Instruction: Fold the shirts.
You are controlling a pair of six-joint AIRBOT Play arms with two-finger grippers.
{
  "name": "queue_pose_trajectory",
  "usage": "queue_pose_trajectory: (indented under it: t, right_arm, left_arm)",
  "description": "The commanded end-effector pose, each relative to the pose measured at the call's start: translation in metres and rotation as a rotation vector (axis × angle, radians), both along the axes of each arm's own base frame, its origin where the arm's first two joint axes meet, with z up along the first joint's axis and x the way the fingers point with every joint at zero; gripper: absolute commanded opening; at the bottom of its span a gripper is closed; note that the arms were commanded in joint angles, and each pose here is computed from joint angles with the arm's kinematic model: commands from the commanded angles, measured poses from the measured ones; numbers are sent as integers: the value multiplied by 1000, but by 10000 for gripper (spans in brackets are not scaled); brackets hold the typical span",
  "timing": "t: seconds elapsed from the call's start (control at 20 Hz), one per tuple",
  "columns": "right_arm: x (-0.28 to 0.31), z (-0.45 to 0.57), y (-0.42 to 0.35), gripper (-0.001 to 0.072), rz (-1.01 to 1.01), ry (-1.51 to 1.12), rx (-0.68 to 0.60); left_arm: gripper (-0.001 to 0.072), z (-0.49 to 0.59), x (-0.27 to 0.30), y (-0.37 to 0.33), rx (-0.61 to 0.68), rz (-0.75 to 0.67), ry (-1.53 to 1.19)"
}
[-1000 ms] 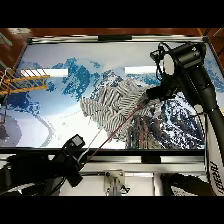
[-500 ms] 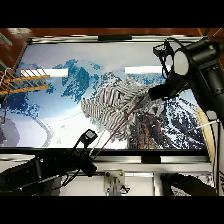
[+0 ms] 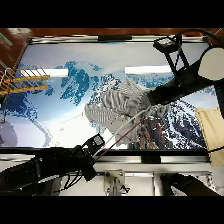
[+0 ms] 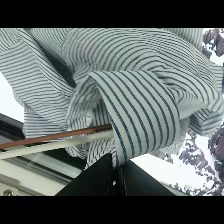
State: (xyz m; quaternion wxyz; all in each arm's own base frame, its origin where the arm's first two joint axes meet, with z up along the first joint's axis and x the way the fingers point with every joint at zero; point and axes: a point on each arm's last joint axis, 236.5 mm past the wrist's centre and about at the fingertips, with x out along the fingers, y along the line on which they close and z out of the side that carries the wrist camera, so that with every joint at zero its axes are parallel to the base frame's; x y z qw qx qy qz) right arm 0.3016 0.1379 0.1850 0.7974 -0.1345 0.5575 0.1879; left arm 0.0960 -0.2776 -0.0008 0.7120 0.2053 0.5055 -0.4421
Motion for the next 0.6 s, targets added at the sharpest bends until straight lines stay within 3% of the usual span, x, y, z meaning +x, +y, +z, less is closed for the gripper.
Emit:
queue_pose_trajectory:
  t: [0.0, 0.2, 0.4, 0.55]
  right_arm:
    - [-22, 2, 12, 92, 39, 66, 54]
    - [-36, 6, 23, 92, 74, 100, 103]
    - [-43, 18, 23, 92, 108, 79, 115]
    - [-49, 27, 20, 93, 147, 71, 104]
  left_arm:
    - [53, 6, 9, -10, -50, -14, -33]
    - [53, -4, 25, -13, -45, 48, -22]
    - [53, -20, 21, -7, 28, -13, -17]
    - [53, -9, 25, -11, 15, -60, -53]
